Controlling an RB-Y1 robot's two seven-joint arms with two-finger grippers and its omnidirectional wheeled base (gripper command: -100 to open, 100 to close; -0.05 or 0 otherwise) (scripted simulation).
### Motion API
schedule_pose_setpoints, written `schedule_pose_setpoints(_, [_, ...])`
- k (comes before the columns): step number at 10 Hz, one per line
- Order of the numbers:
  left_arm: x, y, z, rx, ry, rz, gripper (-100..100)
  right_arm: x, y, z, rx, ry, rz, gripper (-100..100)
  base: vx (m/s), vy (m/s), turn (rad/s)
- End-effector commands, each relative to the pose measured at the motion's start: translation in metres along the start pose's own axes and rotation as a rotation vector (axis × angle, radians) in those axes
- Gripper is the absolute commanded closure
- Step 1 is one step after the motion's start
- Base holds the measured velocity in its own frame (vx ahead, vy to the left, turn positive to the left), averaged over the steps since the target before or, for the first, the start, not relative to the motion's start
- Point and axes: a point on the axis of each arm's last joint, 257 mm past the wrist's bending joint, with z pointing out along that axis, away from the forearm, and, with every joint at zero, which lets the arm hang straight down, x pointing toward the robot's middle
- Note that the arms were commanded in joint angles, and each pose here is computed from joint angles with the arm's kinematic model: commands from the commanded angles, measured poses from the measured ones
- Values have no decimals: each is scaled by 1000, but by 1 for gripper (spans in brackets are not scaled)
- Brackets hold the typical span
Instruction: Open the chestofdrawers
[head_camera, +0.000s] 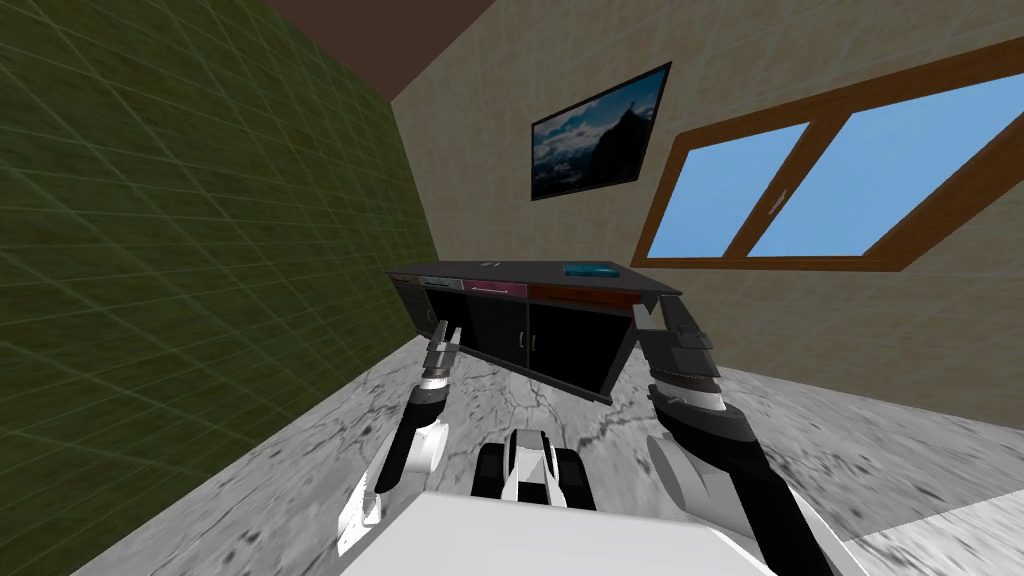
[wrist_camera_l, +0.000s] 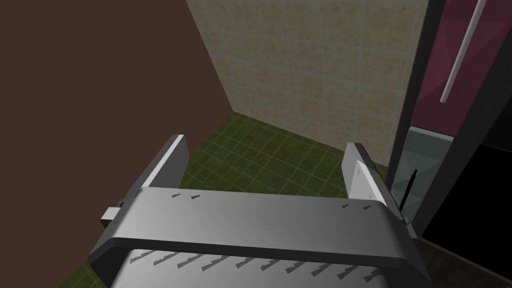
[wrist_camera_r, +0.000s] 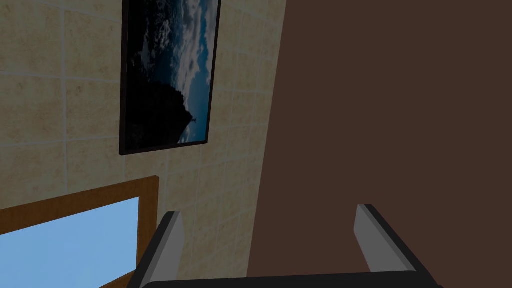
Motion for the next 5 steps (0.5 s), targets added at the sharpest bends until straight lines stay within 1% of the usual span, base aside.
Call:
schedule_pose_setpoints(1, [-10, 31, -9, -62, -7, -33, -100, 0, 0, 0, 0, 0, 0, 0, 77, -63, -85])
schedule_pose_setpoints(3, [-16, 52, -15, -96, -22, -64, -100, 0, 0, 0, 0, 0, 0, 0, 96, -62, -115])
schedule_pose_setpoints(4, [-17, 59, -18, -113, -25, -63, -100, 0, 0, 0, 0, 0, 0, 0, 70, -27, -35])
schedule_pose_setpoints(5, [-21, 71, -23, -134, -37, -80, -100, 0, 0, 0, 0, 0, 0, 0, 61, -33, -59])
